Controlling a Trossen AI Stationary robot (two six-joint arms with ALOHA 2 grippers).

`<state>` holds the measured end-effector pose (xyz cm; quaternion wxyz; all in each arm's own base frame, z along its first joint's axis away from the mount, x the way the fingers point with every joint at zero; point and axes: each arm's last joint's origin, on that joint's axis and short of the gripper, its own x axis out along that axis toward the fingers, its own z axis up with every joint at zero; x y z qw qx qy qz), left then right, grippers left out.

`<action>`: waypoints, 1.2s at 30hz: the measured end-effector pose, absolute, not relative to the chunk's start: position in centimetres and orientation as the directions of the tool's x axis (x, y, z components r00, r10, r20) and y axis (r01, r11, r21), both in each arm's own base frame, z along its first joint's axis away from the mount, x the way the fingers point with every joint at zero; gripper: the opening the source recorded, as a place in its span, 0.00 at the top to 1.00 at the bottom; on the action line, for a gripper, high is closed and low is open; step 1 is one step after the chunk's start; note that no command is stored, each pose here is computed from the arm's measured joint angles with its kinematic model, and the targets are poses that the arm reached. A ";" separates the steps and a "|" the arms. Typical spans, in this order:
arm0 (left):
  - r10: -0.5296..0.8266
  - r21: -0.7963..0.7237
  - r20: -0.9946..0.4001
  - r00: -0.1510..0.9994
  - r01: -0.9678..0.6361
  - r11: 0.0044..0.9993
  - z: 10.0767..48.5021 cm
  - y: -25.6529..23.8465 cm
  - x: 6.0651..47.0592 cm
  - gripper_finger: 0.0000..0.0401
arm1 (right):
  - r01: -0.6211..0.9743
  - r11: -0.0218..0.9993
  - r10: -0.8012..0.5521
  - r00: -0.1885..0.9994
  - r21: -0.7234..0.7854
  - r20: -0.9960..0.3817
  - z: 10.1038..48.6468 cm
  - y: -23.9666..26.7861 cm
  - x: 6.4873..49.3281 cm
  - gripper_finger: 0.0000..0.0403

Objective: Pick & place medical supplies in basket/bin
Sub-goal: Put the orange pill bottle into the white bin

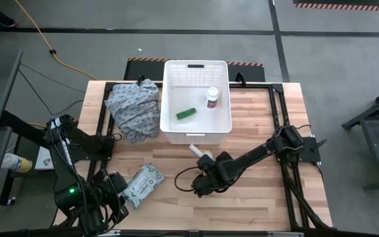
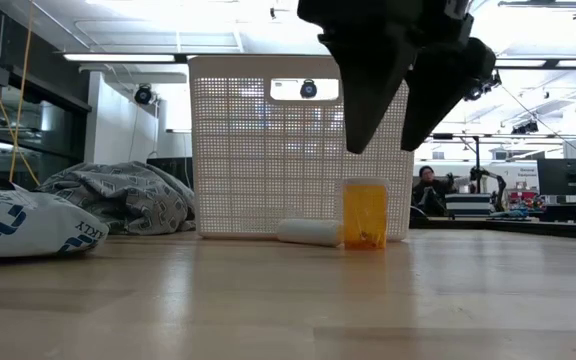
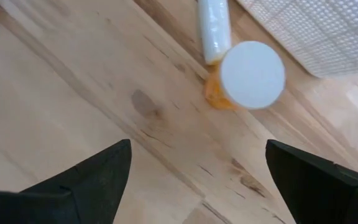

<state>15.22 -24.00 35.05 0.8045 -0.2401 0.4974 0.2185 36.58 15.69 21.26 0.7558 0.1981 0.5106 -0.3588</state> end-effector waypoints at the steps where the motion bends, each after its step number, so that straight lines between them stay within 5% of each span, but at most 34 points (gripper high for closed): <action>1: 0.113 -0.169 -0.905 0.410 -0.590 0.789 35.0 -24.0 15.2 0.51 | 0.748 0.660 -0.343 0.214 -0.072 -0.915 21.3 15.6 36.5 0.11; 24: 0.113 -0.169 -0.905 0.410 -0.591 0.789 35.0 -24.0 15.2 0.51 | 0.776 0.623 -0.391 0.196 -0.101 -0.899 21.1 13.8 37.3 0.11; 36: 0.116 -0.159 -0.906 0.408 -0.579 0.800 35.0 -24.0 15.2 0.51 | 0.807 0.577 -0.335 0.098 -0.122 -0.937 16.4 12.7 36.1 0.11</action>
